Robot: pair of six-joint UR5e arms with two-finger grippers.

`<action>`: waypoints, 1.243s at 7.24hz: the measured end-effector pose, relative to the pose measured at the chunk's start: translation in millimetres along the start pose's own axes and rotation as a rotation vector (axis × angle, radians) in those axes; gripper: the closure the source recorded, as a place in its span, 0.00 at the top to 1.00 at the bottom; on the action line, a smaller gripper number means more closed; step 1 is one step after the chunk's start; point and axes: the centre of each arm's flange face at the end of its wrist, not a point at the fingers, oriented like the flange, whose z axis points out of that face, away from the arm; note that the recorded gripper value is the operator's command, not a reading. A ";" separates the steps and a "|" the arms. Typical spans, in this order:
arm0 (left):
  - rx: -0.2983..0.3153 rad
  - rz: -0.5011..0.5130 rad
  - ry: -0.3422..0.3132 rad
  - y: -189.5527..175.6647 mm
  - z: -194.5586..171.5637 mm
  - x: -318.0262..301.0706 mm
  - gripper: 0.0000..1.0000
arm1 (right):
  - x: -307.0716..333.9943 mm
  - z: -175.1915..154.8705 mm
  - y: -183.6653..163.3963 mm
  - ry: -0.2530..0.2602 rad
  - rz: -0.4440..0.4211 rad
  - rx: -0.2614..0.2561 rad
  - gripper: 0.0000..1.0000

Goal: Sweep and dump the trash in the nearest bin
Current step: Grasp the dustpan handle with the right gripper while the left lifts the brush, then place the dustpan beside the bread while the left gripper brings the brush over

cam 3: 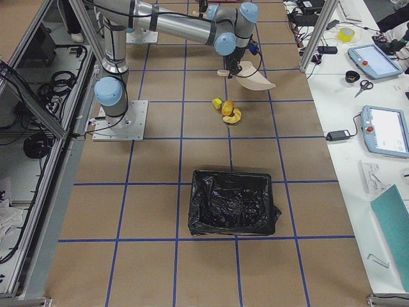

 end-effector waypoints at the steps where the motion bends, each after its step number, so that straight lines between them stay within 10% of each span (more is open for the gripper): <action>1: 0.022 -0.048 0.016 -6.9 1.4 5.2 0.00 | 42.6 -5.2 22.3 0.034 -0.089 -0.047 0.00; 4: 0.102 -0.157 0.072 -4.4 14.5 72.4 0.00 | 159.3 -3.0 77.7 0.096 -0.413 -0.169 0.00; 9: 0.124 -0.229 0.111 50.5 68.7 217.1 0.00 | 295.3 54.5 108.9 0.109 -0.930 -0.211 0.00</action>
